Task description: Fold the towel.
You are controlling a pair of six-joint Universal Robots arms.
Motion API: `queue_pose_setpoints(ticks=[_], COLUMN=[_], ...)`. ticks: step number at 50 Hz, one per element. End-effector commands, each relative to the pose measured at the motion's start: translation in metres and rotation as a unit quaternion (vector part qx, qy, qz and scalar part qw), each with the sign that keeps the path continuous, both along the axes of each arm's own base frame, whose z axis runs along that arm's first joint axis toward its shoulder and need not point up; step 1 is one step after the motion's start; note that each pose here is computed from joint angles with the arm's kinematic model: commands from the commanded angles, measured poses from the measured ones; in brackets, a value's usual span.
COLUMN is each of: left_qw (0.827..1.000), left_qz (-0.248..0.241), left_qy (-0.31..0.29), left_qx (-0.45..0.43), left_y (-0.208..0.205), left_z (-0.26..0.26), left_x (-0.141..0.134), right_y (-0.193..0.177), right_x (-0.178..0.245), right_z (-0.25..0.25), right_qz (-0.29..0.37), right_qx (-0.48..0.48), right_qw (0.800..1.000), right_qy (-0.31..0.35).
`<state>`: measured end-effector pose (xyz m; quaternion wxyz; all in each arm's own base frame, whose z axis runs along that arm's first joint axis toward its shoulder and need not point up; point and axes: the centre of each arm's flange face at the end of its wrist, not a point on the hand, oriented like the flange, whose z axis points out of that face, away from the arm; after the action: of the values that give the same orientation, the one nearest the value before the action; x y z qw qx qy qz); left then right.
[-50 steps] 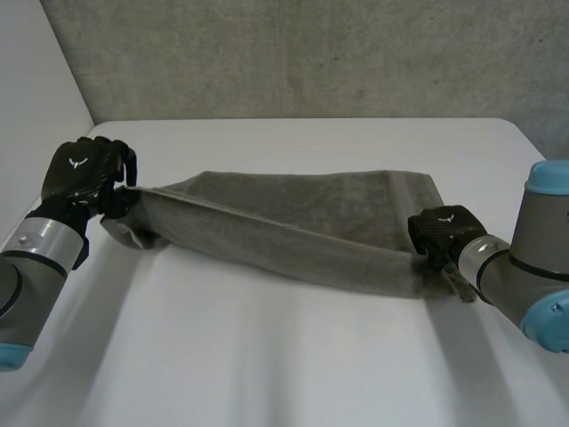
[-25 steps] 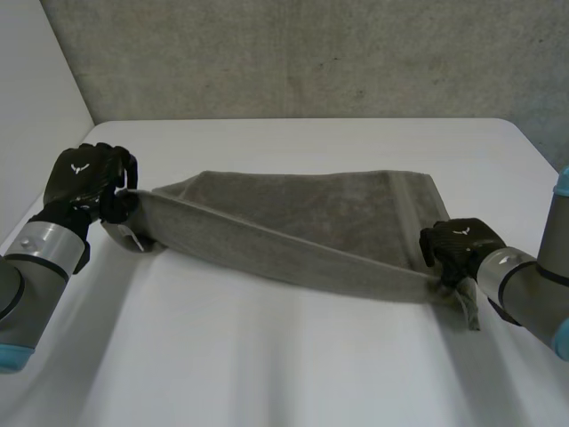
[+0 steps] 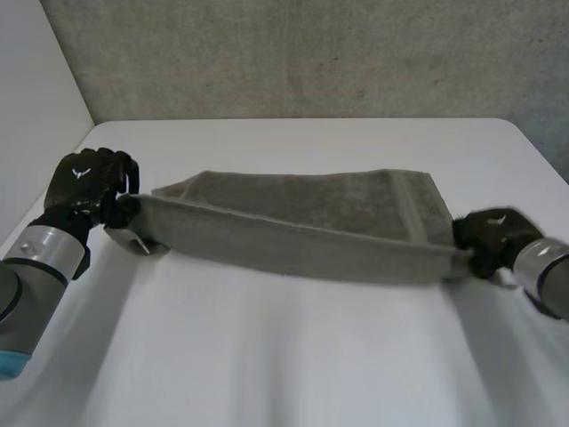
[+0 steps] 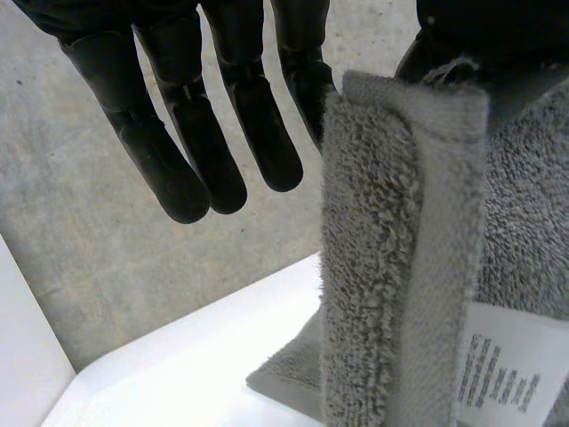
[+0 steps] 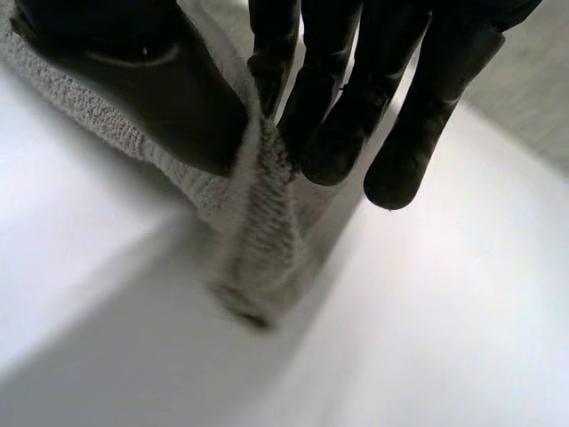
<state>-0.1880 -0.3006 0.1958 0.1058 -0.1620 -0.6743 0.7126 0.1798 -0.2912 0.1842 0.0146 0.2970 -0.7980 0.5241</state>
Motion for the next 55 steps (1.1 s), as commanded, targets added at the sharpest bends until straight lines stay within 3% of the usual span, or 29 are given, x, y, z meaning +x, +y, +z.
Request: queue_pose_setpoints(ticks=[1, 10, 19, 23, 31, 36, 43, 49, 51, 52, 54, 55], left_qw=[1.000, 0.999, 0.999, 0.999, 0.998, 0.997, 0.997, 0.996, 0.990, 0.990, 0.978, 0.978], left_qz=[-0.001, 0.030, -0.011, -0.012, -0.029, -0.062, -0.052, -0.050, -0.038, -0.038, -0.012, -0.012], left_qy=[-0.008, -0.035, -0.049, -0.050, -0.050, -0.049, -0.055, -0.059, -0.041, -0.041, -0.008, -0.008], left_qx=[0.016, 0.006, 0.008, 0.006, 0.018, 0.020, 0.019, -0.051, -0.127, -0.127, -0.208, -0.209], left_y=[0.017, 0.048, 0.076, 0.072, 0.032, 0.000, -0.025, -0.063, -0.079, -0.079, -0.085, -0.085], left_z=[0.009, 0.026, 0.029, 0.029, 0.012, 0.001, -0.002, 0.029, 0.079, 0.079, 0.143, 0.143], left_x=[0.002, 0.025, 0.023, 0.024, 0.015, -0.008, -0.021, -0.037, -0.054, -0.054, -0.062, -0.062], right_y=[0.010, 0.039, 0.043, 0.031, -0.011, -0.032, -0.045, -0.076, -0.088, -0.088, -0.095, -0.095], right_x=[-0.008, -0.015, -0.032, -0.035, -0.031, -0.004, 0.008, 0.034, 0.053, 0.054, 0.062, 0.062], right_z=[0.065, 0.083, 0.085, 0.093, 0.079, 0.066, 0.060, 0.080, 0.123, 0.123, 0.178, 0.178], right_qz=[0.013, 0.064, 0.102, 0.094, 0.098, 0.119, 0.114, 0.116, 0.119, 0.119, 0.095, 0.094], right_qx=[-0.113, -0.093, -0.065, -0.078, -0.052, -0.041, -0.046, -0.142, -0.241, -0.241, -0.343, -0.343], right_qw=[0.993, 0.991, 0.979, 0.979, 0.986, 0.987, 0.988, 0.981, 0.963, 0.963, 0.933, 0.933], right_qy=[0.024, 0.071, 0.164, 0.164, 0.125, 0.100, 0.094, 0.059, 0.024, 0.024, -0.052, -0.052])
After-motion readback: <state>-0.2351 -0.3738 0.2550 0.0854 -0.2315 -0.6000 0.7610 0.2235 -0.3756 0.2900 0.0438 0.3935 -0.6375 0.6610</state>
